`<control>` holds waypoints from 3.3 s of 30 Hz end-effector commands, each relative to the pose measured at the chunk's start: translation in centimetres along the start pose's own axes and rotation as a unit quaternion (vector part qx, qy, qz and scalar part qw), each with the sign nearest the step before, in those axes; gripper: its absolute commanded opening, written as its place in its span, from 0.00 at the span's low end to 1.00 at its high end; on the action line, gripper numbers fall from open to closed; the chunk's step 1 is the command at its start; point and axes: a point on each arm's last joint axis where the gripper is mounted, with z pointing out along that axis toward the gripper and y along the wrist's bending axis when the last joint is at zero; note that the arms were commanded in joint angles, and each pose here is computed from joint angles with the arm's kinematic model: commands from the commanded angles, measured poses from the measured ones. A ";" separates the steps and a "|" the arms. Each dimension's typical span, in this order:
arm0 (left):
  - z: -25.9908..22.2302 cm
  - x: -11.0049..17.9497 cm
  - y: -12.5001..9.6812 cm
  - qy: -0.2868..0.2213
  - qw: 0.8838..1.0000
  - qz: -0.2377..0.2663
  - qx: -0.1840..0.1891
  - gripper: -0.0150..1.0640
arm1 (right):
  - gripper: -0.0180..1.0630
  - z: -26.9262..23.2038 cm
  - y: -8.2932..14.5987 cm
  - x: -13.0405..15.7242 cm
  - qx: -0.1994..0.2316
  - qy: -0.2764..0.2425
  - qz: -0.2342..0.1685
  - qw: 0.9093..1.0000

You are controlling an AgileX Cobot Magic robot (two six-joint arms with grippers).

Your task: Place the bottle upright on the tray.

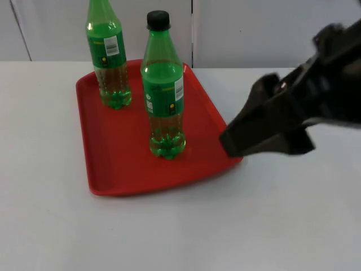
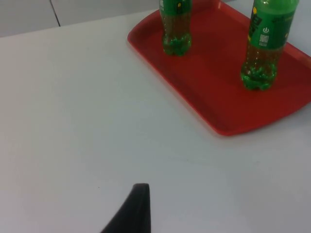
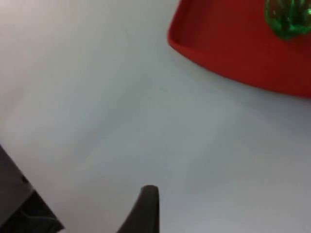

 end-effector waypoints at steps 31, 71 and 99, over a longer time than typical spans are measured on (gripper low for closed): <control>0.1 0.1 0.0 -0.001 1.000 -0.001 -0.002 0.99 | 0.80 -21.1 3.2 6.6 -0.057 -0.228 -0.144 0.961; 0.1 0.1 0.0 -0.001 1.000 -0.001 -0.002 0.99 | 0.80 -22.1 -0.5 19.5 0.053 -0.246 -0.174 0.952; 0.1 0.1 0.0 -0.001 1.000 -0.002 -0.001 0.99 | 0.80 -19.9 -1.0 19.8 0.051 -0.220 -0.157 0.961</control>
